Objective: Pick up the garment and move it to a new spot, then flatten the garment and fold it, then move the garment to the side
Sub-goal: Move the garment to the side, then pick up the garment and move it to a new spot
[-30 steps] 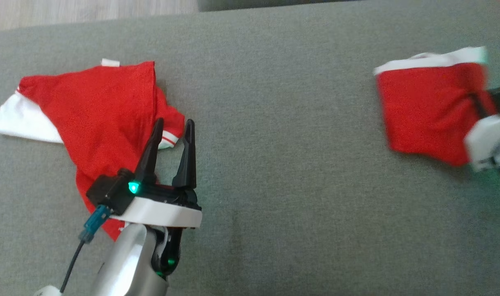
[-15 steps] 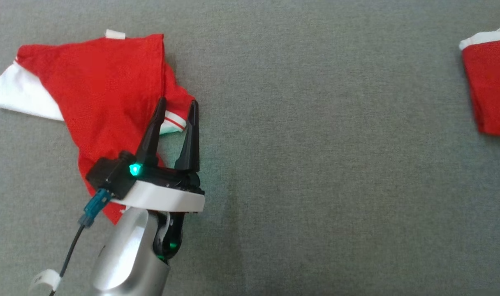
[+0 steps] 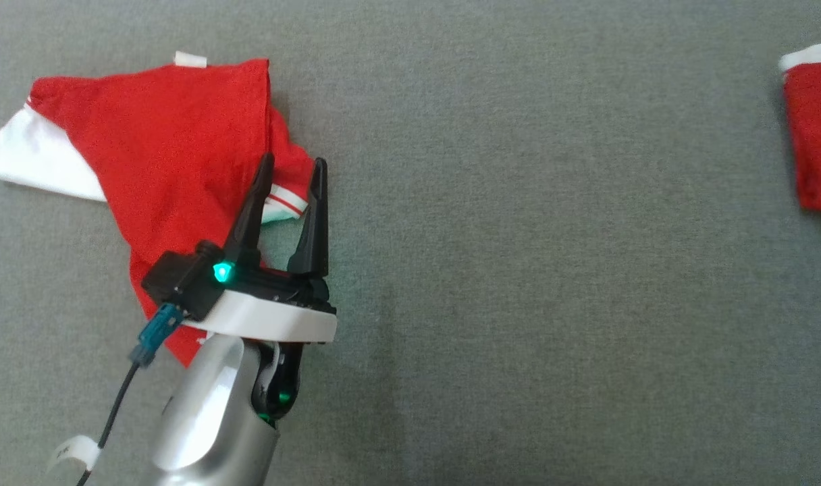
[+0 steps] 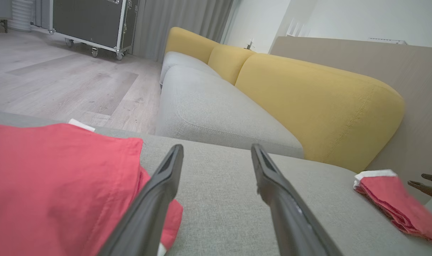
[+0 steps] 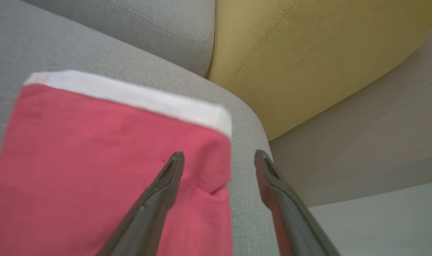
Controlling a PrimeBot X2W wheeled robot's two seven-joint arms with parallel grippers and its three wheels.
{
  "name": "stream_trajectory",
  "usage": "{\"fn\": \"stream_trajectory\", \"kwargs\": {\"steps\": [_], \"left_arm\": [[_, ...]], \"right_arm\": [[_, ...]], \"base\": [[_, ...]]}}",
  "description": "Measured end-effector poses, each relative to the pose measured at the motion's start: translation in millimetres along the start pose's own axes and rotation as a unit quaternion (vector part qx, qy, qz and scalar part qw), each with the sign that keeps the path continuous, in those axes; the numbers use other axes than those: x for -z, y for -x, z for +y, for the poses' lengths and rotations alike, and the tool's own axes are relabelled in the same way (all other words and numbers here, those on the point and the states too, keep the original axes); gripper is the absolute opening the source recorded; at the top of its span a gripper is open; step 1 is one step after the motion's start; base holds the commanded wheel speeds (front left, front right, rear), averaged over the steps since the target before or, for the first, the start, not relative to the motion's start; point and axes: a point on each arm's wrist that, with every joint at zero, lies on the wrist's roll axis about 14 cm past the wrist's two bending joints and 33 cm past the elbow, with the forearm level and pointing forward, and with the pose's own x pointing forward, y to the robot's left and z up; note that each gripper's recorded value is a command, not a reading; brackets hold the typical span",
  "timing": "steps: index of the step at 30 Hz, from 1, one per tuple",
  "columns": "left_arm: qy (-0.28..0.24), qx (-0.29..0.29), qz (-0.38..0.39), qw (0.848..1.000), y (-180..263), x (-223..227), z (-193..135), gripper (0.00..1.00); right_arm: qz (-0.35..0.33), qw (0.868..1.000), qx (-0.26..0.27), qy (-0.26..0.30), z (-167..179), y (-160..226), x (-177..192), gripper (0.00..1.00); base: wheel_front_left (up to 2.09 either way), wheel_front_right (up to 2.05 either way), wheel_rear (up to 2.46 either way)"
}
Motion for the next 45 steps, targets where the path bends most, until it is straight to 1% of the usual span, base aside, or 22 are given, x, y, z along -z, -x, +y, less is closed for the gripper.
{"fn": "stream_trajectory", "kwargs": {"steps": [6, 8, 10, 13, 17, 20, 21, 23, 25, 26, 28, 31, 34, 36, 37, 41, 45], "left_arm": [[-0.004, 0.004, -0.025, 1.000, 3.6, -20.1, -7.2, 1.00], [-0.004, 0.006, -0.033, 0.999, 7.1, -26.4, -10.7, 1.00], [-0.005, 0.004, -0.040, 0.999, 12.1, -31.9, -12.0, 1.00], [-0.006, -0.001, -0.051, 0.999, 21.1, -40.2, -12.5, 1.00], [-0.013, -0.008, -0.066, 0.998, 34.1, -51.1, -12.5, 1.00], [-0.013, -0.016, -0.081, 0.996, 44.3, -61.2, -11.5, 1.00], [-0.013, -0.016, -0.081, 0.996, 44.3, -61.2, -11.5, 1.00], [-0.013, -0.026, -0.092, 0.995, 51.5, -67.6, -8.0, 1.00], [-0.013, -0.028, -0.093, 0.995, 58.4, -67.8, -8.8, 1.00], [-0.013, -0.028, -0.092, 0.995, 62.2, -66.7, -9.8, 1.00], [-0.014, -0.030, -0.088, 0.996, 69.6, -63.4, -10.6, 1.00], [-0.008, -0.042, -0.081, 0.996, 80.1, -57.0, -4.4, 1.00], [0.000, -0.056, -0.081, 0.995, 86.9, -55.4, 3.0, 1.00], [0.006, -0.062, -0.080, 0.995, 91.6, -53.8, 5.7, 1.00], [0.010, -0.065, -0.079, 0.995, 93.8, -52.3, 7.1, 1.00], [0.015, -0.076, -0.071, 0.994, 102.6, -45.3, 12.1, 1.00], [0.009, -0.079, -0.065, 0.995, 106.3, -41.2, 13.3, 1.00]], "right_arm": [[-0.079, 0.996, 0.001, -0.033, 7.4, 17.4, -43.0, 1.00], [-0.112, 0.992, 0.000, -0.050, 11.7, 26.4, -61.5, 1.00], [-0.151, 0.986, -0.004, -0.076, 20.1, 37.5, -81.6, 1.00], [-0.213, 0.970, -0.018, -0.114, 38.0, 58.4, -118.0, 1.00], [-0.296, 0.940, -0.034, -0.165, 54.8, 95.3, -166.7, 1.00], [-0.339, 0.916, -0.046, -0.210, 65.8, 124.3, -184.9, 1.00], [-0.339, 0.916, -0.046, -0.210, 65.8, 124.3, -184.9, 1.00], [-0.364, 0.899, -0.050, -0.238, 70.7, 143.8, -190.9, 1.00], [-0.381, 0.886, -0.050, -0.261, 72.7, 160.7, -191.0, 1.00], [-0.387, 0.881, -0.051, -0.268, 74.5, 168.0, -188.6, 1.00], [-0.389, 0.877, -0.054, -0.278, 80.2, 178.7, -177.4, 1.00], [-0.370, 0.877, -0.076, -0.297, 103.8, 187.7, -149.0, 1.00], [-0.334, 0.881, -0.105, -0.316, 135.6, 194.3, -115.5, 1.00], [-0.315, 0.882, -0.119, -0.329, 152.4, 200.8, -97.1, 1.00], [-0.307, 0.885, -0.123, -0.327, 158.4, 203.6, -89.6, 1.00], [-0.286, 0.890, -0.126, -0.333, 167.2, 208.4, -69.1, 1.00], [-0.293, 0.888, -0.127, -0.332, 166.3, 211.2, -72.3, 1.00]], "base": [[0.00, 0.00, 0.00], [0.00, 0.00, 0.00], [0.00, 0.00, 0.00], [0.00, 0.00, 0.00], [0.00, 0.00, 0.00], [0.00, 0.00, 0.00], [0.00, 0.00, 0.00], [0.00, 0.00, 0.00], [0.00, 0.00, 0.00], [0.00, 0.00, 0.00], [0.00, 0.00, 0.00], [0.00, 0.00, 0.00], [0.00, 0.00, 0.00], [0.00, 0.00, 0.00], [0.00, 0.00, 0.00], [0.00, 0.00, 0.00], [0.00, 0.00, 0.00]]}}
